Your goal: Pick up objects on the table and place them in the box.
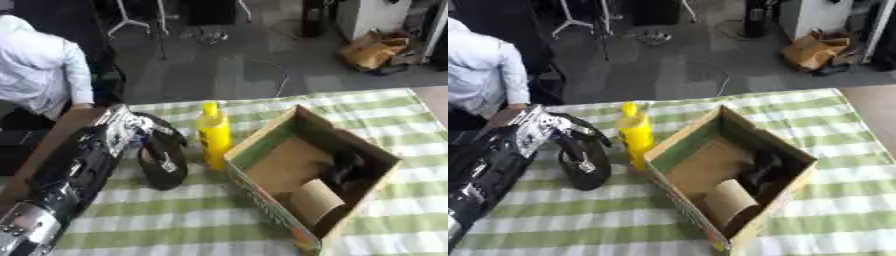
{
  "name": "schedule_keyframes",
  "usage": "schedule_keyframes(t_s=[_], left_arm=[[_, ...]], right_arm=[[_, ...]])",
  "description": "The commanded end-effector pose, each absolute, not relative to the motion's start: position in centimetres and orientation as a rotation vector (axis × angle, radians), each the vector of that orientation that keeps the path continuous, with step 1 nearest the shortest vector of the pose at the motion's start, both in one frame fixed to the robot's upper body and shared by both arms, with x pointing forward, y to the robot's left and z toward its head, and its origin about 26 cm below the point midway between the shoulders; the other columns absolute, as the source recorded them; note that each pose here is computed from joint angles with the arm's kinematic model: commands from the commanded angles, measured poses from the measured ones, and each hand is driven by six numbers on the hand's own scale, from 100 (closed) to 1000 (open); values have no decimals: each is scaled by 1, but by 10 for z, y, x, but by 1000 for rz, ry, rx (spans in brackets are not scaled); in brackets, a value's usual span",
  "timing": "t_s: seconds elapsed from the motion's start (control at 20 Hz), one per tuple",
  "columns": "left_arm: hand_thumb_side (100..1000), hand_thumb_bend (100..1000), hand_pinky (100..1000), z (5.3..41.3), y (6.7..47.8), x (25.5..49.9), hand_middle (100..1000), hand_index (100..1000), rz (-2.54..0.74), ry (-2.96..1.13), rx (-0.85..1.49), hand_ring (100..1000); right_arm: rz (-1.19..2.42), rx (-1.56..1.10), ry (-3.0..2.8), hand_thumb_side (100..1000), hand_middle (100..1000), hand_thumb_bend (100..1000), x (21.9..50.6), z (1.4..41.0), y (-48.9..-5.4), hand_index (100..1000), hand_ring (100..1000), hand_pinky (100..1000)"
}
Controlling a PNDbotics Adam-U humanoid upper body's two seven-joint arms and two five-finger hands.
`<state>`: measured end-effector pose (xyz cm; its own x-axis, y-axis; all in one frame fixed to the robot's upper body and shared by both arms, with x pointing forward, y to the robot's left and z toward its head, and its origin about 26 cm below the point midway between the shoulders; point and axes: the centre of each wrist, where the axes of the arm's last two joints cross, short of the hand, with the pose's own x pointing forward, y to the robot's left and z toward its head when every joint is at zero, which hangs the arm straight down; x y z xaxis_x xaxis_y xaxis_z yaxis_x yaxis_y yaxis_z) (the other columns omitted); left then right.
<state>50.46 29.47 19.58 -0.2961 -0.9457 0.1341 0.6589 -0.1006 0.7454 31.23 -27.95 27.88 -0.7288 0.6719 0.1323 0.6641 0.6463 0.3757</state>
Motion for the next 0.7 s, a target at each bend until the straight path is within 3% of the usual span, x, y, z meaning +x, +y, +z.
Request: schedule_keyframes(t_s=[0.05,0.4,0.55,0.7], left_arm=[[425,545,877,199,307,504,1000,1000,-1705,-819,464,1000],[356,473,860,193,309,504,1000,1000,-1703,-779,469,1000],[270,377,826,192,308,504,1000,1000,-1709,-762,481,1000],[261,366,815,193,308,504,1000,1000,-1712,-760,485,1000]], right_arm=[[652,1099,2801,1000,630,100,308,288,-280,573,784,827],[660,1082,2802,1000,621,100,308,289,-280,570,780,826],[663,1072,2800,1000,616,100,308,289,-280,573,778,826],[665,1068,2800,1000,617,100,308,289,-280,575,778,826]])
